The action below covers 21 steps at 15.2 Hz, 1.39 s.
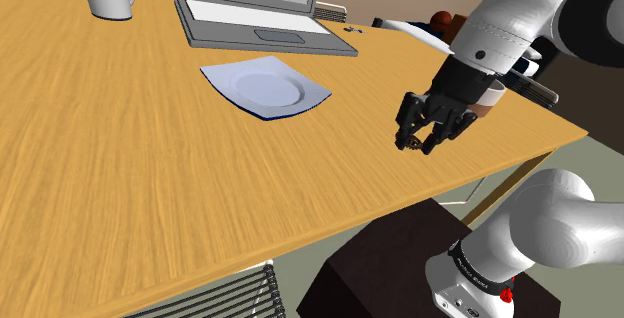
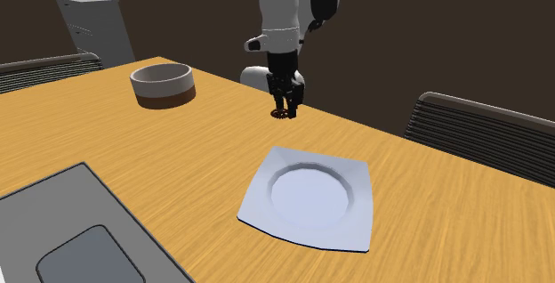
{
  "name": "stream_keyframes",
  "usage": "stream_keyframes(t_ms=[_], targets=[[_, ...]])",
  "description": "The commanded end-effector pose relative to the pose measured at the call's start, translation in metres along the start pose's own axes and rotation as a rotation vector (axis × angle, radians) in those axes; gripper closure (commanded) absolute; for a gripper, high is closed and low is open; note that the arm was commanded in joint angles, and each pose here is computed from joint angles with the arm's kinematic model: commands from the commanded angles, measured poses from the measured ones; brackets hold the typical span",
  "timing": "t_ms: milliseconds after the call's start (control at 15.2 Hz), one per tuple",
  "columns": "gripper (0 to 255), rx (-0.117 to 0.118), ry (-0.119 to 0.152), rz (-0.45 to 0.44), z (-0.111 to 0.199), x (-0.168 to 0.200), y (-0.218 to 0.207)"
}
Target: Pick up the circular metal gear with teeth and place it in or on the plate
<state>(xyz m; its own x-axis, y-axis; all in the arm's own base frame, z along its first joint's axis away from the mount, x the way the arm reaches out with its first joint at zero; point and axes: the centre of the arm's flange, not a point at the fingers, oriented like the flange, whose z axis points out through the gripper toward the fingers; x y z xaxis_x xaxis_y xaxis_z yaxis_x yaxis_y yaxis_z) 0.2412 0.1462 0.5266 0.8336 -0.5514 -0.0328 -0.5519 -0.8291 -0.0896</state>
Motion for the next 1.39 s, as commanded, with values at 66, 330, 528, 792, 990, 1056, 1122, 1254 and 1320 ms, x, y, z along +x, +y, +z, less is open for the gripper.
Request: stream_keyframes(t_ms=[66, 330, 528, 792, 990, 1056, 1122, 1254, 1320], targets=[[255, -0.003, -0.006, 0.000, -0.008, -0.001, -0.002], [255, -0.003, -0.006, 0.000, -0.029, -0.001, -0.004], [255, -0.003, -0.006, 0.000, -0.044, -0.002, -0.005], [255, -0.003, -0.006, 0.000, -0.065, -0.002, -0.007], [255, -0.003, -0.006, 0.000, -0.081, -0.003, -0.008], [255, -0.003, -0.006, 0.000, -0.086, -0.003, -0.009], [255, -0.003, -0.006, 0.000, -0.092, -0.003, -0.009], [255, -0.002, -0.006, -0.001, -0.090, -0.004, -0.009], [0, -0.002, -0.006, -0.001, -0.090, -0.004, -0.009]])
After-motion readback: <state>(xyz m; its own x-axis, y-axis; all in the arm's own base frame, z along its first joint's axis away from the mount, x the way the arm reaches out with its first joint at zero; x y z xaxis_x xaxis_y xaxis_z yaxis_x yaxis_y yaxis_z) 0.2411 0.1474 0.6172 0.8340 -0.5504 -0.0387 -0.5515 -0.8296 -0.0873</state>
